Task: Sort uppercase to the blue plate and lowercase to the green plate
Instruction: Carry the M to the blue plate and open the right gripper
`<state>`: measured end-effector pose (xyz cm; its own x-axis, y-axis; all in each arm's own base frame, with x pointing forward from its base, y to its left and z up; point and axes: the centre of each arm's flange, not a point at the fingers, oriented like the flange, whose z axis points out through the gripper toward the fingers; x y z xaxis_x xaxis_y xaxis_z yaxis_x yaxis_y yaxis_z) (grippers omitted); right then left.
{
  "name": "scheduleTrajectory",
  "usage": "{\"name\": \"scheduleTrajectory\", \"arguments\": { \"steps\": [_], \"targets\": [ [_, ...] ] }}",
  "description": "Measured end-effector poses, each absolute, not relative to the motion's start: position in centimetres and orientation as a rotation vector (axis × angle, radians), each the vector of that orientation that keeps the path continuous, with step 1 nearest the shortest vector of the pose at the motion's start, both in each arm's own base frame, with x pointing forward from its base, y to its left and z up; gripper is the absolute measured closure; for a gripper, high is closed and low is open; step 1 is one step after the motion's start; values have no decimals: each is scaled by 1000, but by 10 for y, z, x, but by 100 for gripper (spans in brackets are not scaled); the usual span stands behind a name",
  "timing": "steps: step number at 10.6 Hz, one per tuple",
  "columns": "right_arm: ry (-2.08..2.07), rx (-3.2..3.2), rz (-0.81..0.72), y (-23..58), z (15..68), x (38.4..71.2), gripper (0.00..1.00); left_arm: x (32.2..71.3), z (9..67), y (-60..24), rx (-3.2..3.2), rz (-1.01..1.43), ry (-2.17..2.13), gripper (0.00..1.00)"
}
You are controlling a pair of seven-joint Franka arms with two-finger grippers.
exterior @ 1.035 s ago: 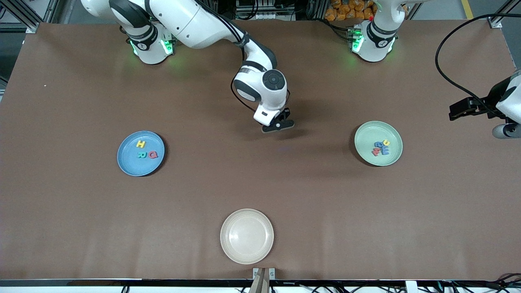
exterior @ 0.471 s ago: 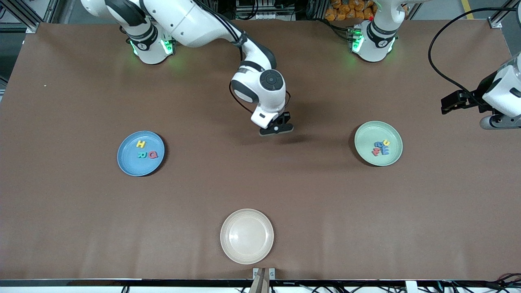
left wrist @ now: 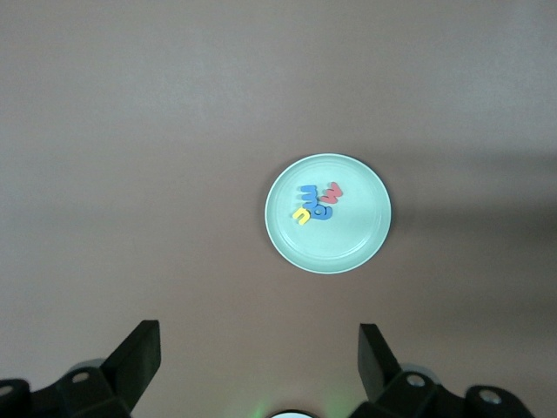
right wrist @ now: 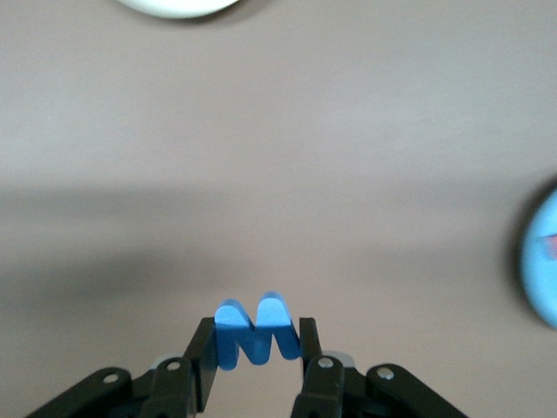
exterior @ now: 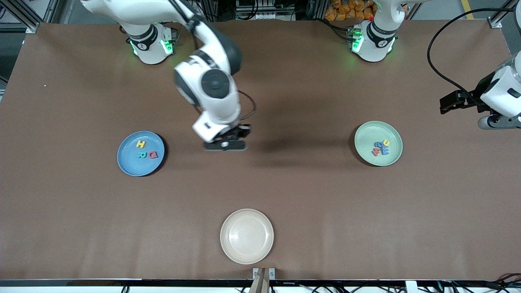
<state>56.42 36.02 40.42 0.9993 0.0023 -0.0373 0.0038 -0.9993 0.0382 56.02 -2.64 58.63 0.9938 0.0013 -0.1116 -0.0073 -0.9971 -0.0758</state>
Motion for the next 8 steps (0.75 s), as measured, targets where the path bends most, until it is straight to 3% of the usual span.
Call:
{"name": "scheduleTrajectory", "arguments": {
  "steps": [3,8],
  "targets": [
    [-33,3054,-158,205,399,588,58,557,583,-29,-3059,178,12,0],
    [-13,3011,-355,43,314,582,58,556,583,-30,-3061,145,17,0]
  ]
}}
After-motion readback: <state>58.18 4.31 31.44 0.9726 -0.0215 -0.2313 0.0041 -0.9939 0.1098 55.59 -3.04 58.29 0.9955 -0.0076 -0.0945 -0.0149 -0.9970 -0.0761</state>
